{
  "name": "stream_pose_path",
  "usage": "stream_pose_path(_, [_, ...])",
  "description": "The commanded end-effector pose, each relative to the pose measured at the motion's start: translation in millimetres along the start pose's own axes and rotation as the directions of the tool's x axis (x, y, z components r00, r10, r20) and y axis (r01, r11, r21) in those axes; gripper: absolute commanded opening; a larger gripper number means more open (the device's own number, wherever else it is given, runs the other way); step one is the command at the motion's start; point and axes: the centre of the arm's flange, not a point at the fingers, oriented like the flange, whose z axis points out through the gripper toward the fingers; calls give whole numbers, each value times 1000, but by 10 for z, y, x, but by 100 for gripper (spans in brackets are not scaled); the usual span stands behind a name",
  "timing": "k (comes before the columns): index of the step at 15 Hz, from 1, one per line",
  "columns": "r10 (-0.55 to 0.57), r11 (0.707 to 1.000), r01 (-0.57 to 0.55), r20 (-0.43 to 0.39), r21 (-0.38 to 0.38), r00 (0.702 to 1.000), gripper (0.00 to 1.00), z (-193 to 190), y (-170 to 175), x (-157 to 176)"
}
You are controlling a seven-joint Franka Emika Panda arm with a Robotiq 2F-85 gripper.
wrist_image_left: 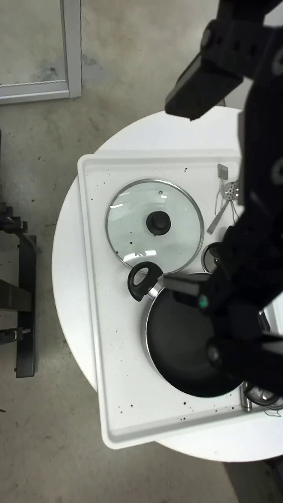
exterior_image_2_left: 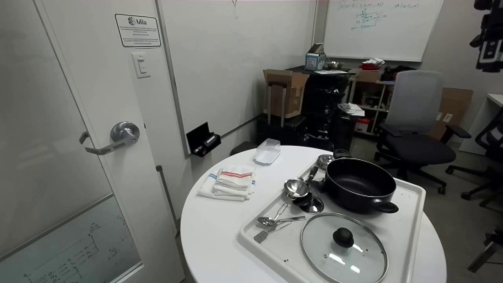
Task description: Put the lid on the pot
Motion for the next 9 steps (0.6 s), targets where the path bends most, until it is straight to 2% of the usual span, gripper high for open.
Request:
stream_pose_path(1, [2, 1000, -2, -1, -24, 1000, 100, 92, -55, 86])
stream_pose_path(5, [-8, 997, 8, -3, -73, 1000, 100, 403, -204, 340])
stream_pose_path(9, [-44, 991, 44, 0, -128, 999, 100, 914, -404, 639])
